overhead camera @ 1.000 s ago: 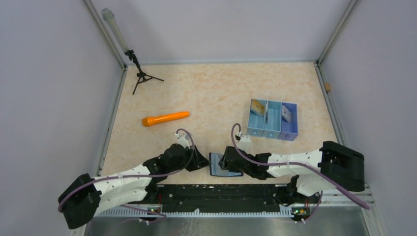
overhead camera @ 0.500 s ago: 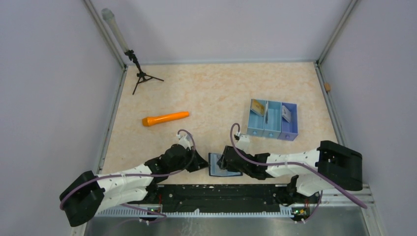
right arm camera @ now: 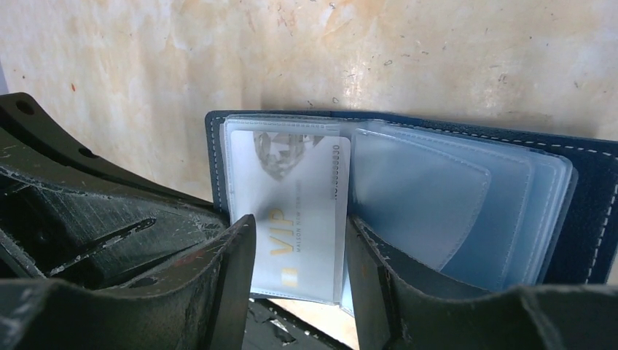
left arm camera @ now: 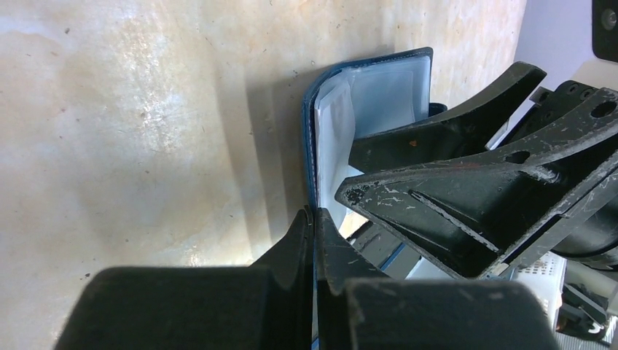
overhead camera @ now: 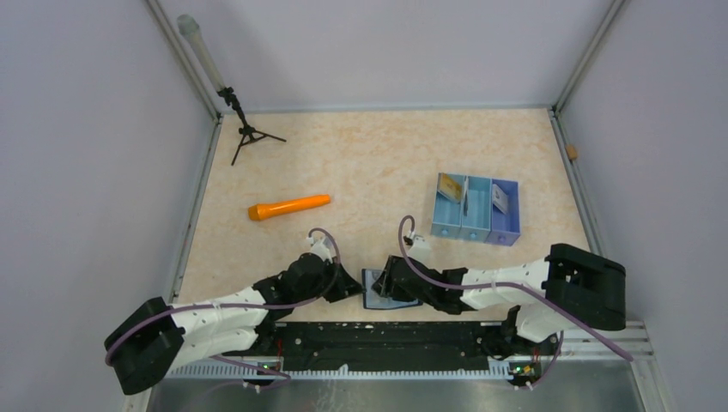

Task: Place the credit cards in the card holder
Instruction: Insert the credit card into the card holder.

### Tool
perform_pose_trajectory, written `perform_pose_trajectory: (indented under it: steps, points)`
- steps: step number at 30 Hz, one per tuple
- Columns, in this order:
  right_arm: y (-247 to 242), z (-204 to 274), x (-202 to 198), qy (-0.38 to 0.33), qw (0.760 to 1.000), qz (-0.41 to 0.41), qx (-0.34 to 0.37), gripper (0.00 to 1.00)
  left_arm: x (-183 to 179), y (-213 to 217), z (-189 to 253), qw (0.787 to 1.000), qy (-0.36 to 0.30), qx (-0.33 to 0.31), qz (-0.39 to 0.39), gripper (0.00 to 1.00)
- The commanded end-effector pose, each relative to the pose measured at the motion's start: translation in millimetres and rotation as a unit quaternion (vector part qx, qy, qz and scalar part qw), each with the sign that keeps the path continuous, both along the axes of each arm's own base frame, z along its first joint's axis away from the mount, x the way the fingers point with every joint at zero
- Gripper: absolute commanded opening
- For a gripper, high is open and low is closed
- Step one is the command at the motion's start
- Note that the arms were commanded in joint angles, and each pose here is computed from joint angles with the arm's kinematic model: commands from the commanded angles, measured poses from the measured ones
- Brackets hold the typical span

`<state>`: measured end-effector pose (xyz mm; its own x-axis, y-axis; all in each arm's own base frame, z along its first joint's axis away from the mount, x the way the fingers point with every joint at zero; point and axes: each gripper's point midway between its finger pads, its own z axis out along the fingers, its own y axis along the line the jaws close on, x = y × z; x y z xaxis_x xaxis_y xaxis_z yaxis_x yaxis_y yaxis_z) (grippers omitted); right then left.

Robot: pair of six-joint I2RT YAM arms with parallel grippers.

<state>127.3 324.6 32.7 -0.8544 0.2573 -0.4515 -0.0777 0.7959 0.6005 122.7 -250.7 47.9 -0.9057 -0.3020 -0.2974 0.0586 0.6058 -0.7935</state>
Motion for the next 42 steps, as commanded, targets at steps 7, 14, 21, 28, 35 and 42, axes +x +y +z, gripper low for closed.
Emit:
perform_pose_trajectory:
  steps: [7,14,21,28,35,42]
  points:
    - [13,27,2,-0.023,1.000,0.009,-0.010,0.51,9,11,-6,0.999,-0.005,0.020,0.039,0.02]
    - [-32,62,29,-0.090,0.989,0.009,-0.118,0.71,21,25,10,0.996,-0.046,0.033,0.071,0.47]
    - [-82,117,71,-0.145,0.970,0.001,-0.195,0.80,27,35,30,0.993,-0.073,0.068,0.067,0.91]
    - [-130,151,140,-0.177,0.958,-0.030,-0.223,0.85,46,37,67,0.990,-0.090,0.107,0.024,0.99]
    - [-171,164,208,-0.182,0.946,-0.080,-0.257,0.87,104,69,117,0.981,-0.119,0.153,0.002,0.99]
    - [-197,134,257,-0.151,0.953,-0.097,-0.245,0.86,145,101,154,0.949,-0.191,0.248,0.030,0.99]
